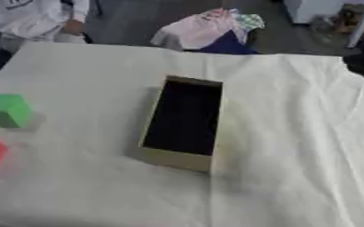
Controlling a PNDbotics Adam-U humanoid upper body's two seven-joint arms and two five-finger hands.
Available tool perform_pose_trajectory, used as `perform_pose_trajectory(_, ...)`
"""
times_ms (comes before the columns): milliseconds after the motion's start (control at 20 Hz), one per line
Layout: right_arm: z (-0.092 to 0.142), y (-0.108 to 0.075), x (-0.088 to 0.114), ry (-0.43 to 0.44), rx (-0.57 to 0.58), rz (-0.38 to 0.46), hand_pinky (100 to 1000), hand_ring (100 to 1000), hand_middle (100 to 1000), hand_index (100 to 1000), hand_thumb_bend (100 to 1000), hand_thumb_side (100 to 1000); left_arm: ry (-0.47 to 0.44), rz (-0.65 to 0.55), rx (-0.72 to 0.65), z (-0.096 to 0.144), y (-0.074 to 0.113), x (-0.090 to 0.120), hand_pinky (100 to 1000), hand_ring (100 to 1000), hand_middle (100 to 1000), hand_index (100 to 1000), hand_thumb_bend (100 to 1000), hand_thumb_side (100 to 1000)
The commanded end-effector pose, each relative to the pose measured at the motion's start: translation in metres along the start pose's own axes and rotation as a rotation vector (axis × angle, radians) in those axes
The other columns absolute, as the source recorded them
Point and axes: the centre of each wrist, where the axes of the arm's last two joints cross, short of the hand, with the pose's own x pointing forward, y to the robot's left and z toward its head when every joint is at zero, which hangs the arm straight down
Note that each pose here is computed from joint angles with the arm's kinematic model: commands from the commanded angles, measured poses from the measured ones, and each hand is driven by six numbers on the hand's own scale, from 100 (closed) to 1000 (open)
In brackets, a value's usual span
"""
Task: Pick up objects on the table and place them in the box.
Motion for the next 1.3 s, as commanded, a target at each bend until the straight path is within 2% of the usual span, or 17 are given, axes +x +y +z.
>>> perform_pose_trajectory(50,-0.003,-0.002,0.005,-0.016,0.002,0.0,850,811,702,868,100,947,0.011,-0.019,0.028,0.003,0.008,-0.005,900,866,885,1000,820,171)
perform_pose_trajectory(200,-0.003,-0.001,0.005,-0.011,0.001,-0.005,850,811,701,867,100,948,-0.008,-0.016,0.036,-0.002,0.006,-0.003,891,860,872,994,797,162)
perform_pose_trajectory(250,-0.003,-0.001,0.005,-0.01,0.001,-0.006,850,811,701,867,100,948,-0.016,-0.014,0.034,-0.004,0.005,-0.003,876,847,854,954,772,151)
perform_pose_trajectory(500,-0.003,0.0,0.004,-0.001,-0.004,-0.011,850,812,700,867,100,951,-0.04,-0.002,0.009,-0.01,0.002,-0.003,843,821,841,908,738,115)
perform_pose_trajectory(600,-0.002,0.0,0.004,0.002,-0.006,-0.012,850,812,700,867,100,952,-0.049,0.005,0.001,-0.011,0.0,-0.003,824,804,827,895,714,100)
perform_pose_trajectory(650,-0.002,0.0,0.004,0.003,-0.007,-0.012,850,812,699,866,100,953,-0.053,0.01,-0.001,-0.012,-0.001,-0.003,798,763,795,866,678,100)
perform_pose_trajectory(800,-0.002,0.0,0.004,0.006,-0.009,-0.011,850,812,699,866,100,953,-0.06,0.022,0.0,-0.012,-0.001,-0.003,779,740,776,850,663,100)
perform_pose_trajectory(850,-0.001,0.0,0.004,0.009,-0.01,-0.011,850,812,699,866,100,955,-0.062,0.026,0.008,-0.012,0.0,-0.003,726,663,727,806,586,100)
perform_pose_trajectory(950,-0.001,0.0,0.004,0.012,-0.011,-0.01,850,812,699,866,100,954,-0.067,0.032,0.023,-0.01,0.003,-0.002,694,627,705,790,544,100)
perform_pose_trajectory(1100,0.0,0.0,0.004,0.015,-0.013,-0.008,850,812,698,867,100,955,-0.074,0.025,0.045,-0.005,0.011,0.001,658,600,679,770,499,100)
perform_pose_trajectory(1300,0.0,-0.001,0.003,0.019,-0.015,-0.006,850,812,698,867,100,955,-0.087,-0.002,0.102,0.005,0.029,0.009,661,600,683,776,476,100)
